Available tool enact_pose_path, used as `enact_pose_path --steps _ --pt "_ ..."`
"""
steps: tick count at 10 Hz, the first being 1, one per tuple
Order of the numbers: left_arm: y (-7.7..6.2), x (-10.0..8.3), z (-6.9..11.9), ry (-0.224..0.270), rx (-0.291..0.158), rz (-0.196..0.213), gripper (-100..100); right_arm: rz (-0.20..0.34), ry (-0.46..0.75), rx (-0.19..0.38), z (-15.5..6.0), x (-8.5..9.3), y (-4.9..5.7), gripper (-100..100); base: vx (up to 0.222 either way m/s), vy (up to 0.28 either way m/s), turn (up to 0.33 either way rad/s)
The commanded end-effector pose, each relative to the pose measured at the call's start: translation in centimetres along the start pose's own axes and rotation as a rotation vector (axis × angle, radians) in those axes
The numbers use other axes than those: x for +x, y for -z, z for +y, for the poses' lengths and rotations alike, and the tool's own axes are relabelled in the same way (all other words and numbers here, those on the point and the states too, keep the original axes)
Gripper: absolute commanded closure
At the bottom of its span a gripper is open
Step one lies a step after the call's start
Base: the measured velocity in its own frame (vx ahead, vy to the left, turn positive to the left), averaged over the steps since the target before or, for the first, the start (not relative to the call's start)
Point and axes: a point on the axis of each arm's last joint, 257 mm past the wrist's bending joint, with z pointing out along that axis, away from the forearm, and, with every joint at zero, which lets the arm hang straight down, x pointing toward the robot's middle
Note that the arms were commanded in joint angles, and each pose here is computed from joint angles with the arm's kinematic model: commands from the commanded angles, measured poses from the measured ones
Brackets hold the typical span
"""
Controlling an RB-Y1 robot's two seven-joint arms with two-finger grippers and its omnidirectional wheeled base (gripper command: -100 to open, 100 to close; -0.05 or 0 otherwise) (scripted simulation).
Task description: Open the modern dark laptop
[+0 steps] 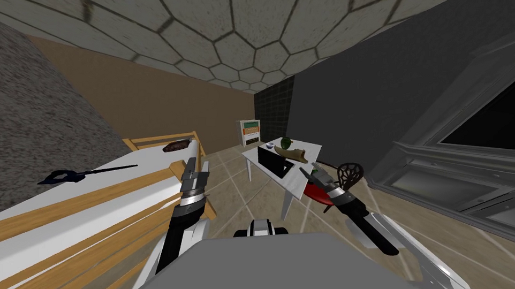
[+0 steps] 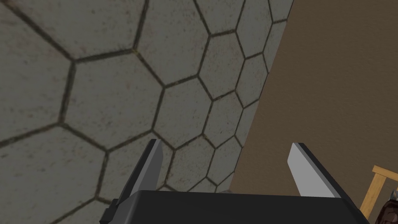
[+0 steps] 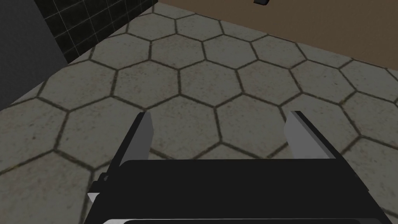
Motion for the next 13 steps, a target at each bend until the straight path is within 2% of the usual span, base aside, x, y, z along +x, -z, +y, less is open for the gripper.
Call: enact_pose_path --steps 1,13 --pt "0.0 0.0 0.0 0.0 0.0 0.0 0 0.051 0.124 -0.018 -0.9 1.1 0.1 -100 0.022 0.078 0.02" --pt "0.0 0.0 0.0 0.0 0.0 0.0 0 0.278 0.656 -0.086 -8.0 6.0 1.2 -100 0.044 0.094 0.051"
